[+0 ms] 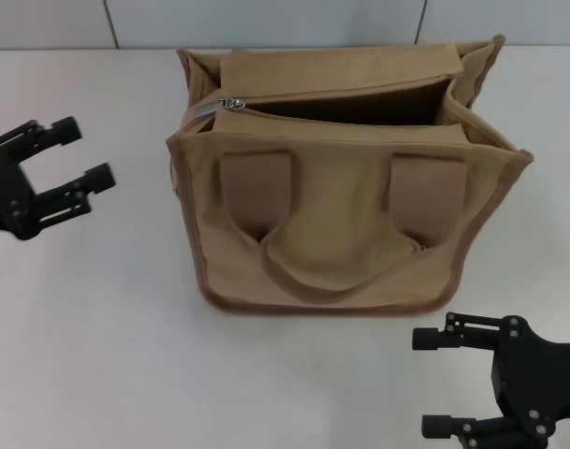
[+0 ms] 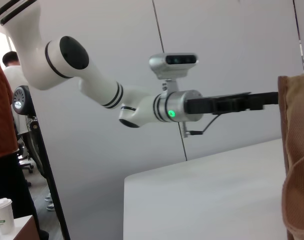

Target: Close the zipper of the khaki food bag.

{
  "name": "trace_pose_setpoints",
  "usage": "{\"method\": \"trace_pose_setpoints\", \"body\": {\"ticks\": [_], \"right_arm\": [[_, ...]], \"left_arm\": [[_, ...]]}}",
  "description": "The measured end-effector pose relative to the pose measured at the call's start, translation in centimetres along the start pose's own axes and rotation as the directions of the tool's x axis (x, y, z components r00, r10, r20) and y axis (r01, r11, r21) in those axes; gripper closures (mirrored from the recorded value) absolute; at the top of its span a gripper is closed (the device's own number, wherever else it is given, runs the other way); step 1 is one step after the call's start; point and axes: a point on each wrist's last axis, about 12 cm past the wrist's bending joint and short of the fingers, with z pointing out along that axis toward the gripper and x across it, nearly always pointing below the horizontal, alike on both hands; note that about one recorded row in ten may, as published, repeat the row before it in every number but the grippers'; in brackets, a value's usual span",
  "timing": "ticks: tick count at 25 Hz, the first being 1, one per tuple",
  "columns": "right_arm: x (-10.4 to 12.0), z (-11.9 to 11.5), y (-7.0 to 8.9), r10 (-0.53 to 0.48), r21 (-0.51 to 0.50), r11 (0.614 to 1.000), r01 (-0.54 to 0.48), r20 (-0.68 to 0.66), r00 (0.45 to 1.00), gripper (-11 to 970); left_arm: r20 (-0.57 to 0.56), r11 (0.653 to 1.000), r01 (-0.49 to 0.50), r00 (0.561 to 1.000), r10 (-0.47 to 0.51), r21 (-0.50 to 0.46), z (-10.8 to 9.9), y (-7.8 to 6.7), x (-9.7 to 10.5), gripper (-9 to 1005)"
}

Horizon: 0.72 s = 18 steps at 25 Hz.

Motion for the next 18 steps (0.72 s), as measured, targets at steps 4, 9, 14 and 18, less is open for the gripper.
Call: {"method": "trace_pose_setpoints", "body": {"ticks": [4,9,14,18], "right_arm": [[0.0,0.0,0.0,0.001,0.0,1.0,-0.001,0.0,1.0,140],[0.0,0.0,0.0,0.009,0.001,1.0,-0.009,0.0,1.0,140],[0.0,0.0,0.0,0.013,0.003,1.0,-0.013,0.001,1.0,139],[-0.1,-0.1,-0.1,0.012,0.005,1.0,-0.012,0.004,1.0,140]], "left_arm": [[-0.038,0.999,-0.046,0.998,0.046,0.003,2.5,0.7,0.0,219],[-0.103,0.995,-0.083,0.991,0.089,0.054,5.6,1.1,0.1,220],[-0.131,0.991,-0.121,0.983,0.128,0.059,7.4,1.3,0.1,222],[-0.138,0.986,-0.151,0.978,0.159,0.066,8.0,1.3,0.0,223]]}}
